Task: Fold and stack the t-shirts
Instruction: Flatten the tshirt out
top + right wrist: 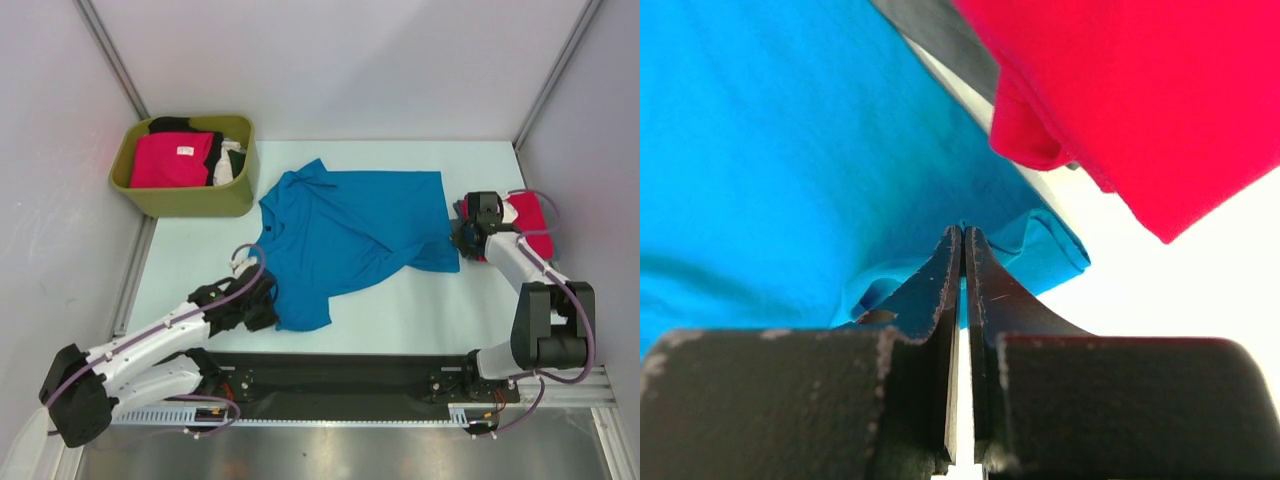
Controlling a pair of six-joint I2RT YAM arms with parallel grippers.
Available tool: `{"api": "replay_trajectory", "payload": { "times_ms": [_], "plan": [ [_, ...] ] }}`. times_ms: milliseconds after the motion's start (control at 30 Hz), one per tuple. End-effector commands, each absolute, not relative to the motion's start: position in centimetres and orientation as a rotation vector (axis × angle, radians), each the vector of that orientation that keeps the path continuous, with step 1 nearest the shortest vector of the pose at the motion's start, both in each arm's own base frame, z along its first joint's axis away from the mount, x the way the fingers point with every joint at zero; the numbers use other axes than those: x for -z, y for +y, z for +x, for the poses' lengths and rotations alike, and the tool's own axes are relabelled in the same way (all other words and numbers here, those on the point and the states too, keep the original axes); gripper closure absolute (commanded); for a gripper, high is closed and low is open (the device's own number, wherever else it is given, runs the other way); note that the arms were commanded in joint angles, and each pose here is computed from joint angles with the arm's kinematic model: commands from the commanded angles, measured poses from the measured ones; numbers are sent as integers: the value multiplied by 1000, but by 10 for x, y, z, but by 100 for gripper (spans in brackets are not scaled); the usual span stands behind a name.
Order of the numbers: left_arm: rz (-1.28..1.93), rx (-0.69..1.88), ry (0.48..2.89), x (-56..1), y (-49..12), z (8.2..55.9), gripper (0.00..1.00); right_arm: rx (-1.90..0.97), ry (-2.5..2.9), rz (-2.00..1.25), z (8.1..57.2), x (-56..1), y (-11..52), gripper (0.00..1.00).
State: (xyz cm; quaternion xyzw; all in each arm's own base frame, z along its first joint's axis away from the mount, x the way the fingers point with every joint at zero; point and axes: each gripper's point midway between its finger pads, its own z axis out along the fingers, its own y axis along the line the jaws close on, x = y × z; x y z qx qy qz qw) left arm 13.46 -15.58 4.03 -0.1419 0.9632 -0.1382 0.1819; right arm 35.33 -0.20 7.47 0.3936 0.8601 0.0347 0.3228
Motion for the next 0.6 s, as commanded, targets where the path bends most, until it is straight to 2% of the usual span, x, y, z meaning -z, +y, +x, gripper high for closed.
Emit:
{"api": "replay_trajectory", "payload": {
  "times_ms": [0, 300, 433, 567],
  "plan": [
    [-338, 471, 2584, -91, -162, 170, 99, -117, 2201, 972, 356, -101, -3, 100],
    [-453, 558, 2314, -179, -133, 264, 99, -323, 2072, 747, 368, -168, 19, 100],
    [-476, 627, 2169, -250, -129, 303, 100, -387, 1971, 656, 374, -223, 25, 100],
    [-431, 679, 1982, -327, -125, 313, 100, -451, 1892, 555, 366, -278, 35, 100]
  ]
}}
